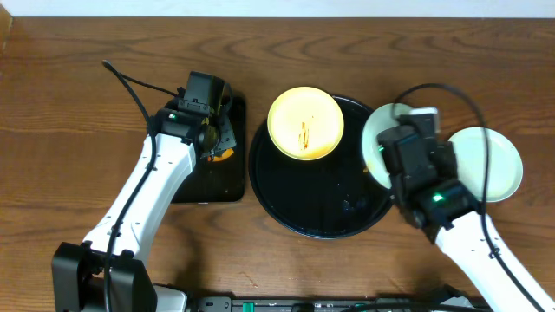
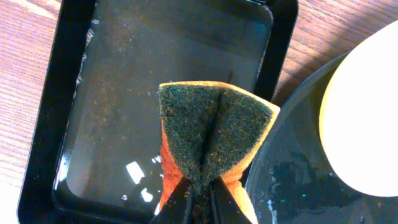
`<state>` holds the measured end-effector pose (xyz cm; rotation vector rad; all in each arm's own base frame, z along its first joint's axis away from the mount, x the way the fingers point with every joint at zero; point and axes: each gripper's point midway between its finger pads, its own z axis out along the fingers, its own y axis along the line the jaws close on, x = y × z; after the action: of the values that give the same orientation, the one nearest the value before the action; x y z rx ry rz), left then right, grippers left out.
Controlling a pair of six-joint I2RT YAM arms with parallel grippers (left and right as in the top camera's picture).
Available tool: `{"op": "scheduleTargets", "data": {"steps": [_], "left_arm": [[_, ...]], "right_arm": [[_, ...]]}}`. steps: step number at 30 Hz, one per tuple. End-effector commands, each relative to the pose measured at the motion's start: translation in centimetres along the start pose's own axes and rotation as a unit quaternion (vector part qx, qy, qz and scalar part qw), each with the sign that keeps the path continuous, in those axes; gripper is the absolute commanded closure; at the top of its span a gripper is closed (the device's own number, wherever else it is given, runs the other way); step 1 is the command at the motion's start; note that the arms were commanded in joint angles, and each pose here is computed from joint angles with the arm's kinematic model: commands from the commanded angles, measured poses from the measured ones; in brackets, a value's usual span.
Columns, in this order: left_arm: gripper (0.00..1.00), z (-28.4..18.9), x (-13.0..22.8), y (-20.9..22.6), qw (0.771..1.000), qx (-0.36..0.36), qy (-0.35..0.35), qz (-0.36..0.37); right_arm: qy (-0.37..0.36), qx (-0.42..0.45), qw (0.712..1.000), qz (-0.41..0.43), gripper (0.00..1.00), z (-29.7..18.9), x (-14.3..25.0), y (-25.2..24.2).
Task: Clean dirty plates on tray and stack at the side
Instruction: 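Lift the pale green plate and stack it on the plate at right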
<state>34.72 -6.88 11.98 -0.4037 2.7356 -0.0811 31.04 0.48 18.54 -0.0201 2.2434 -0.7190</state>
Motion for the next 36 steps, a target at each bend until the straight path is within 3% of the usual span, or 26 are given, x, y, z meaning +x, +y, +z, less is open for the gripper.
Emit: {"op": "scheduleTargets", "data": {"steps": [1, 18, 26, 31, 34, 36], "left_arm": [[0.92, -0.1, -0.2, 0.2, 1.0, -0.004, -0.003, 0.003], [0.92, -0.1, -0.2, 0.2, 1.0, -0.004, -0.003, 0.003], [0.92, -0.1, -0.2, 0.2, 1.0, -0.004, -0.003, 0.003], [0.92, -0.1, -0.2, 0.2, 1.0, -0.003, -0.004, 0.003], [0.92, -0.1, -0.2, 0.2, 1.0, -0.004, -0.004, 0.003], [0.92, -0.1, -0.2, 0.2, 1.0, -0.004, -0.003, 0.003]], "right_arm": [[0.019, 0.024, 0.991, 0.127, 0.99, 1.4, 0.0, -2.7], [0.173, 0.06, 0.924, 0.336, 0.99, 9.6, 8.5, -11.7], [0.237, 0.065, 0.891, 0.382, 0.99, 12.0, 12.8, -12.7], [0.239, 0.04, 0.888, 0.391, 0.98, 12.6, 12.7, -11.9], [0.23, 0.013, 0.887, 0.399, 0.83, 12.8, 11.9, -11.2], [0.225, -0.011, 0.886, 0.406, 0.79, 12.9, 11.3, -10.5]]}}
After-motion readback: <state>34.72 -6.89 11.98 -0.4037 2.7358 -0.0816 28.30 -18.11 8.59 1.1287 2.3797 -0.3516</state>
